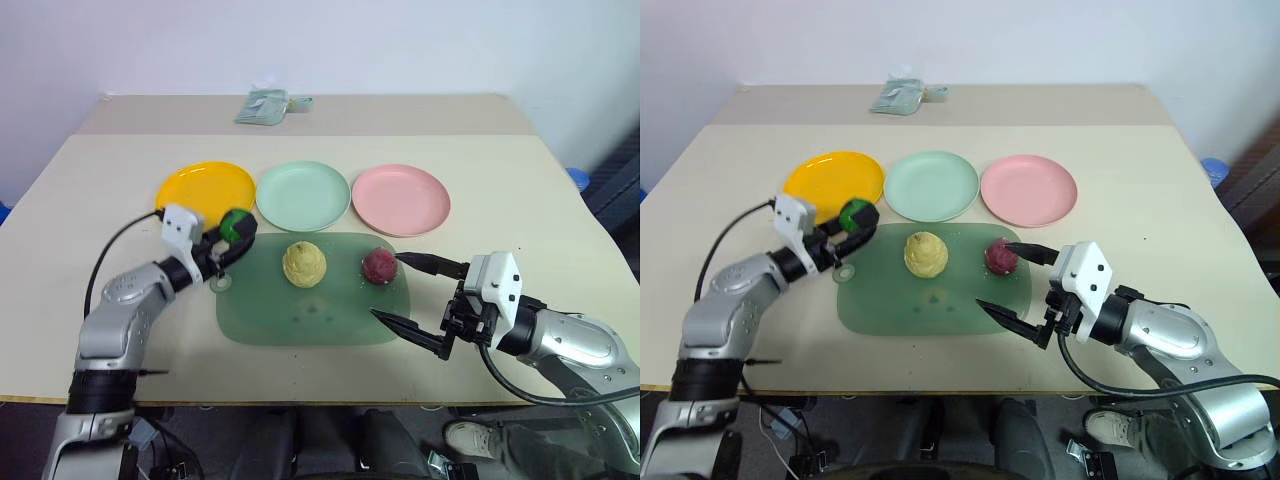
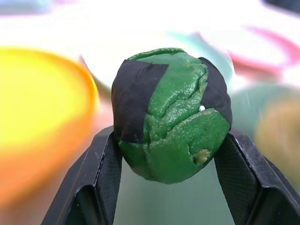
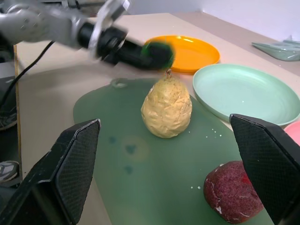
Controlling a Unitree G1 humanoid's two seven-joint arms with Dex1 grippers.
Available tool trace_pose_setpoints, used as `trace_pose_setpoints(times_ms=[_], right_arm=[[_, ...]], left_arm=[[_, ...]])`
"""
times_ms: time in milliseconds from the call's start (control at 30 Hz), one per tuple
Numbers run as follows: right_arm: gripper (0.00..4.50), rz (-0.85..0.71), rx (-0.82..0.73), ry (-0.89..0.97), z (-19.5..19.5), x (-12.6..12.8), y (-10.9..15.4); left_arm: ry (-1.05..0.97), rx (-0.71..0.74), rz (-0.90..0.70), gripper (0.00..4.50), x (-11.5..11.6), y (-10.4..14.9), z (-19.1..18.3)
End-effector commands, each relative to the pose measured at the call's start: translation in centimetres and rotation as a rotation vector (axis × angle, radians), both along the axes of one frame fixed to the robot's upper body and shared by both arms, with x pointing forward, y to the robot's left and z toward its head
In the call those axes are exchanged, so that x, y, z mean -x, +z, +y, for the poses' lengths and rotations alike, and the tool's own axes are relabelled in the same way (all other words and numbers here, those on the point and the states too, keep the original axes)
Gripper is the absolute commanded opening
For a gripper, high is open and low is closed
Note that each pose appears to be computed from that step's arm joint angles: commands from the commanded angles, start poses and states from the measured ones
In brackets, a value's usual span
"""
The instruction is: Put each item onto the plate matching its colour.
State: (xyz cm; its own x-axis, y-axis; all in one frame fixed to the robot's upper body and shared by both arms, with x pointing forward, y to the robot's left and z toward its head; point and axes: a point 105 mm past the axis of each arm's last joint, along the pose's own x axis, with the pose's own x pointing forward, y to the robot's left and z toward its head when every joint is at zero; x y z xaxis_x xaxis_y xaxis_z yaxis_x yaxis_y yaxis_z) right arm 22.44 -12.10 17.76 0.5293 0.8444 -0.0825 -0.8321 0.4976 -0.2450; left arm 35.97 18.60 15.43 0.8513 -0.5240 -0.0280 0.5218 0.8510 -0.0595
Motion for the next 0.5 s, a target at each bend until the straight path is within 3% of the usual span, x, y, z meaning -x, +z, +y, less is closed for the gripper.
trace_pose_setpoints(times_ms=[33,200,333,467,500], right_arm=[[4.5,-0.053,-0.025,-0.005,-0.2,-0.3,1.2],[4.5,-0.076,-0.044,-0.02,-0.6,-1.3,2.1],[4.5,-0.1,-0.05,-0.033,-0.9,-1.6,2.8],[4.5,-0.112,-0.055,-0.042,-1.1,-1.5,3.3],[4.5,-0.111,-0.055,-0.052,-1.5,-2.7,3.3]], left_arm=[[0.011,0.098,-0.059,2.86,-1.9,4.2,-1.5],[0.064,0.086,-0.109,2.86,-7.5,6.7,-6.3],[0.134,0.046,-0.047,2.86,-10.8,4.8,-9.1],[0.158,0.02,-0.019,2.86,-11.6,3.4,-10.3],[0.151,0.007,-0.01,2.86,-11.6,2.8,-10.7]])
